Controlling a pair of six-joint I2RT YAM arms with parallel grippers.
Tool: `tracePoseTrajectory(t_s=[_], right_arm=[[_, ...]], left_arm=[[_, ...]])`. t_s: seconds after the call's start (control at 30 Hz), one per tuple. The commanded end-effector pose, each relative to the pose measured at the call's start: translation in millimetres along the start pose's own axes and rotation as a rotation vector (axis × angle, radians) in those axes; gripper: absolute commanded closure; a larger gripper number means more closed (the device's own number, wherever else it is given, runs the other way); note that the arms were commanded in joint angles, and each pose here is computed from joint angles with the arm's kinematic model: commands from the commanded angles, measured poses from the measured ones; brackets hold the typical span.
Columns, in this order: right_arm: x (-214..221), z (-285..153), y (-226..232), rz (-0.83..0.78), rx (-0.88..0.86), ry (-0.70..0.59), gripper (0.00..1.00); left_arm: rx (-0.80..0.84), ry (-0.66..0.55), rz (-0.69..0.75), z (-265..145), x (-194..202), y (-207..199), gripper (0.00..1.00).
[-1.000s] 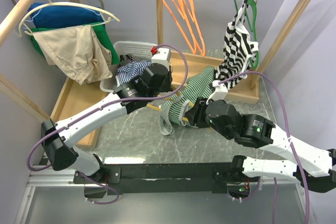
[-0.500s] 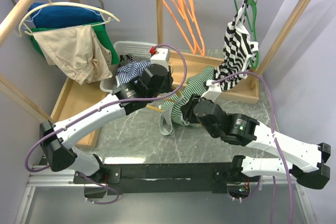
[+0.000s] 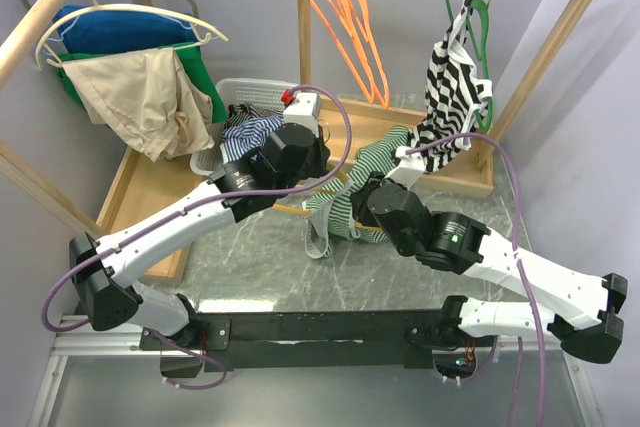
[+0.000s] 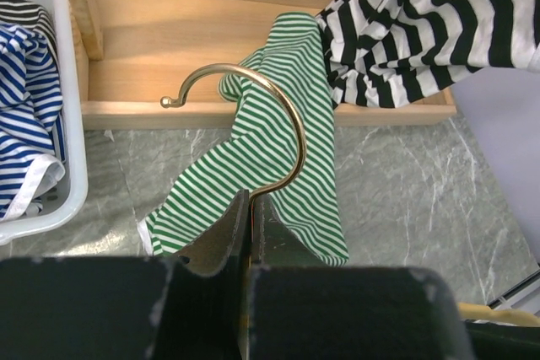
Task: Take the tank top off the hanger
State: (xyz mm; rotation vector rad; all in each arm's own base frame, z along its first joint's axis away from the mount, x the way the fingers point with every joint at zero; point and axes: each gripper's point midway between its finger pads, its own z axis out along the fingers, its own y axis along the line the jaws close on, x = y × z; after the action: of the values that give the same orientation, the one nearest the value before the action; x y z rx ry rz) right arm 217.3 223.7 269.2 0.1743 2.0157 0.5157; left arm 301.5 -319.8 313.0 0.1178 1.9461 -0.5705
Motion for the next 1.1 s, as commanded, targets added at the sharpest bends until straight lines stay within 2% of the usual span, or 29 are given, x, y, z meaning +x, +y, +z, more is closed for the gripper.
tracePoseTrajectory(t_s=[0.0, 0.03, 0.07, 0.13, 0.17, 0.33, 0.5, 0.63, 0.77, 0.9, 0.97, 1.07], right_arm=[[-7, 5, 7, 0.013, -0.015, -0.029, 0.75], [-7, 5, 8, 0.013, -0.021, -0.029, 0.78], [-7, 6, 9, 0.016, -0.023, -0.031, 0.86], [-6, 6, 10, 0.009, -0.032, -0.025, 0.91], [-6, 6, 10, 0.006, -0.032, -0.027, 1.00], [-14, -3, 6, 0.026, -0.034, -0.039, 1.00], [-47, -37, -15, 0.101, -0.041, -0.125, 1.00], [-60, -62, -37, 0.118, -0.034, -0.142, 1.00], [-42, -77, -57, 0.096, -0.028, -0.066, 1.00], [-1, -82, -49, 0.041, -0.127, 0.109, 1.00], [14, -79, -54, 0.036, -0.102, 0.156, 1.00], [34, -77, -42, -0.003, -0.180, 0.228, 1.00]], left_arm=[[0.070, -0.060, -0.049, -15, -21, -13, 0.99], [0.074, -0.058, -0.047, -15, -20, -14, 0.99], [0.075, -0.056, -0.045, -15, -19, -14, 0.99], [0.082, -0.059, -0.046, -16, -20, -15, 0.99], [0.081, -0.061, -0.045, -15, -21, -14, 0.99], [0.072, -0.055, -0.033, -15, -19, -12, 0.99], [0.003, -0.073, 0.007, -18, -22, 3, 0.99], [-0.069, -0.083, 0.033, -22, -19, 23, 0.99], [-0.130, -0.104, 0.048, -33, -26, 41, 0.99], [-0.183, -0.151, 0.052, -51, -43, 58, 0.99], [-0.227, -0.169, 0.058, -56, -49, 69, 0.99], [-0.284, -0.194, 0.051, -65, -58, 83, 0.99]])
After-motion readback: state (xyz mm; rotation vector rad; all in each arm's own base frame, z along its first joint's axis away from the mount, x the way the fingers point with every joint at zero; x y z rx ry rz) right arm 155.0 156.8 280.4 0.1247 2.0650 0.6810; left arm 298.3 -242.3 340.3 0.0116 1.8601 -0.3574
